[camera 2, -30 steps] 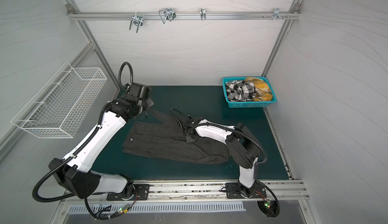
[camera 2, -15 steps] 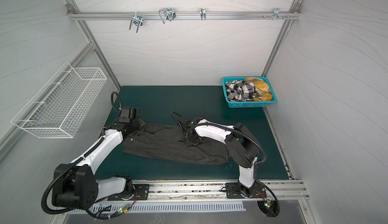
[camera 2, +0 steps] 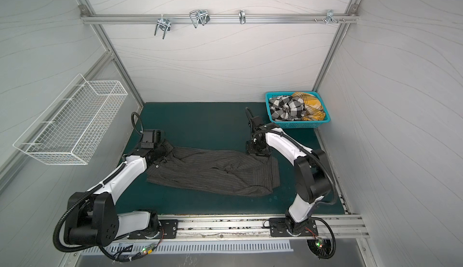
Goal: Fold and stack the long sleeve shirts
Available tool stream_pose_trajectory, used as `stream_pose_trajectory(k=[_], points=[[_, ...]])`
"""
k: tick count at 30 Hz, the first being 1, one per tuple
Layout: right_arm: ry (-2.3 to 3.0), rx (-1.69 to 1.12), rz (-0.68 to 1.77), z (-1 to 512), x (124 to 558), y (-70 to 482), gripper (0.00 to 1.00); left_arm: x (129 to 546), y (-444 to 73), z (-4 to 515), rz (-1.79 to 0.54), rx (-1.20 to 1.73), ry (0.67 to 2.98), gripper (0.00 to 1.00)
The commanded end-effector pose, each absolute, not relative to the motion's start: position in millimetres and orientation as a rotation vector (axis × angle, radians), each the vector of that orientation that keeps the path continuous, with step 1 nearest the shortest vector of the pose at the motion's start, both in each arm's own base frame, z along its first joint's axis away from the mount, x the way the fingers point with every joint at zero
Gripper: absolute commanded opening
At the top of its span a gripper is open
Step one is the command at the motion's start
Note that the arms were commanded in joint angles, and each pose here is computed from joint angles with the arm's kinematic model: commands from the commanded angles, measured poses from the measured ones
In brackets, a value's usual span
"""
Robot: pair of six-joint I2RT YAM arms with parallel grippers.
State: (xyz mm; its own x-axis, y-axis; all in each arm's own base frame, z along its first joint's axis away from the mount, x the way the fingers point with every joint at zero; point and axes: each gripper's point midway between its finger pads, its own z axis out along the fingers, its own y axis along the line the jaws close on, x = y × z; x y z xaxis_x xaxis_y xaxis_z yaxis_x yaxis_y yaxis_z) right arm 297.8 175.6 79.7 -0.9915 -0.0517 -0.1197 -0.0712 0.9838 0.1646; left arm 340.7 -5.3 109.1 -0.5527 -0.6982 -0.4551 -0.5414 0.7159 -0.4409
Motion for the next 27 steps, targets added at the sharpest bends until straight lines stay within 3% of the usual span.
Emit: stream_pose_trajectory(k=[1,5,7,11,16,21,27], points=[[3.050,-0.170,0.302,69,293,185,0.73,340,-3,115,-0.333,-0.934,2.284,0.00],[3.058,-0.206,0.262,64,288,189,0.73,335,-4,112,-0.342,-0.944,2.290,0.00],[3.079,-0.212,0.208,58,285,186,0.68,333,-4,112,-0.337,-0.950,2.294,0.00],[3.115,-0.167,0.087,51,277,169,0.24,329,2,114,-0.284,-0.967,2.304,0.00],[3.157,-0.139,0.093,41,262,161,0.00,321,13,107,-0.182,-0.968,2.326,0.00],[3.186,-0.138,0.097,39,247,155,0.00,320,11,94,-0.224,-0.967,2.328,0.00],[3.193,-0.152,0.077,37,245,149,0.00,346,-7,144,-0.457,-0.880,2.150,0.00]])
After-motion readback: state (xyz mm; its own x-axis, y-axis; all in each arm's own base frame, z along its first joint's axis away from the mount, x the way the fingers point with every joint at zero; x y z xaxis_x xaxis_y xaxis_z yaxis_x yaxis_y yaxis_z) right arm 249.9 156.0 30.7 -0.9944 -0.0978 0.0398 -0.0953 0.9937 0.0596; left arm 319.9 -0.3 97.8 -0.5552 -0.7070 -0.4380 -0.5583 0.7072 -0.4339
